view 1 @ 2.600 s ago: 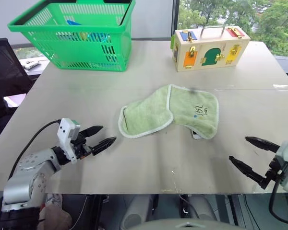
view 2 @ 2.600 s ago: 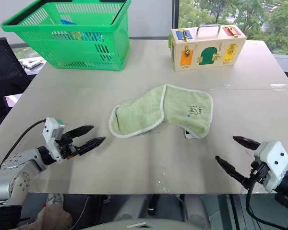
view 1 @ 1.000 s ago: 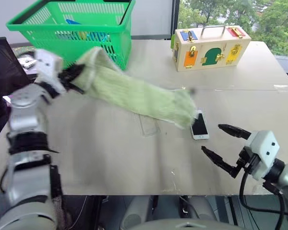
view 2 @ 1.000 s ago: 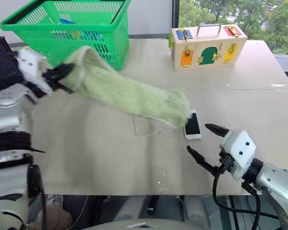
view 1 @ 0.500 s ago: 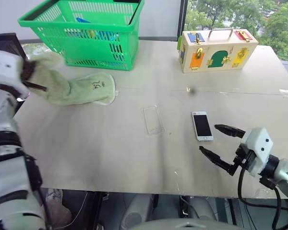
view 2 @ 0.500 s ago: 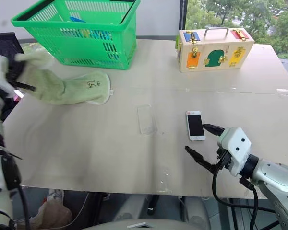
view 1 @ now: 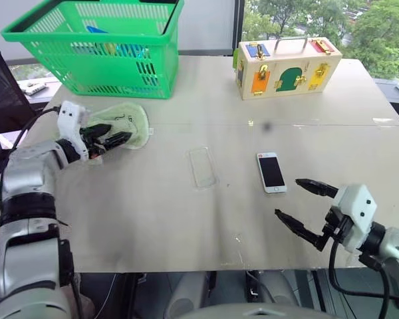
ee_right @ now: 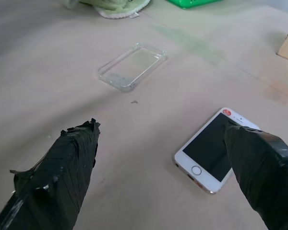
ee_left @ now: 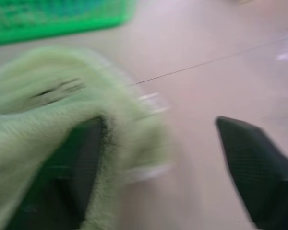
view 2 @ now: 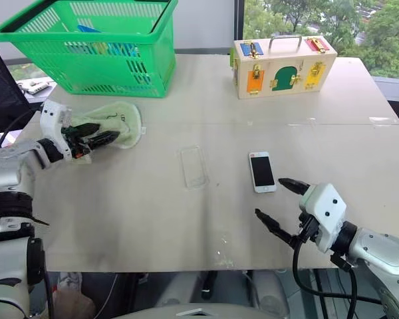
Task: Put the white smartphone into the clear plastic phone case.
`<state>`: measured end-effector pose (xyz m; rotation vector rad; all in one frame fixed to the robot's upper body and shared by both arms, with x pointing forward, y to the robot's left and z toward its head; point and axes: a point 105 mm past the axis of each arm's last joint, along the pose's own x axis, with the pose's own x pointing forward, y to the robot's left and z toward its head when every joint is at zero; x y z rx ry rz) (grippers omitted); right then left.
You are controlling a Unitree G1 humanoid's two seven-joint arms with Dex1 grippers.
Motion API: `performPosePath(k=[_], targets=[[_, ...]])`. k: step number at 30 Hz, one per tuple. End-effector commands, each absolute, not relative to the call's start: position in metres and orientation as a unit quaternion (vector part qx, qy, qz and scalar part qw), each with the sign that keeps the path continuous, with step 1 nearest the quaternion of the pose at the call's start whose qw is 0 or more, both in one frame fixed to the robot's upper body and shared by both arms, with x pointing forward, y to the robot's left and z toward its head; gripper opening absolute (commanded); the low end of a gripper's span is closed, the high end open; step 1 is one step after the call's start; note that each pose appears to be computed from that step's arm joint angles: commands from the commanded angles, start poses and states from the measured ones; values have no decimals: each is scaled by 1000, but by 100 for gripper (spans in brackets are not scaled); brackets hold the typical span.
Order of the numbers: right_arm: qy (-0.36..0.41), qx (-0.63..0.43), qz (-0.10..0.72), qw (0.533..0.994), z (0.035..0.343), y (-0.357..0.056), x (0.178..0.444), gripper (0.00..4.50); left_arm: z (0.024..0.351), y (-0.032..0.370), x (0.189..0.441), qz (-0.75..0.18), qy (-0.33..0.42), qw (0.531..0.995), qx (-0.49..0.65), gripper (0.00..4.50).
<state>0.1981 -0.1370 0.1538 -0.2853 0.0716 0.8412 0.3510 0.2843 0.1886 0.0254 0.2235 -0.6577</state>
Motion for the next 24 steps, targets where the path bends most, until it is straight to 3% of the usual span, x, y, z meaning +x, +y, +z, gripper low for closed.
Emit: performPosePath(k=[1, 6, 12, 18, 21, 24], targets=[[12, -147, 407, 901, 165, -136, 198, 450, 220, 234, 310, -486, 102, 868, -9, 448], [2, -145, 414, 899, 170, -131, 203, 450, 199, 193, 302, -581, 122, 795, 126, 448], [-3, -160, 420, 893, 176, -133, 189, 450, 175, 178, 320, -655, 125, 701, 253, 448], [-3, -171, 412, 895, 178, -138, 171, 450, 152, 165, 351, -675, 130, 625, 370, 448], [-2, -173, 407, 897, 177, -140, 169, 450, 146, 157, 358, -683, 128, 605, 389, 448], [-5, -171, 399, 901, 176, -141, 165, 450, 127, 147, 359, -697, 147, 555, 429, 448]])
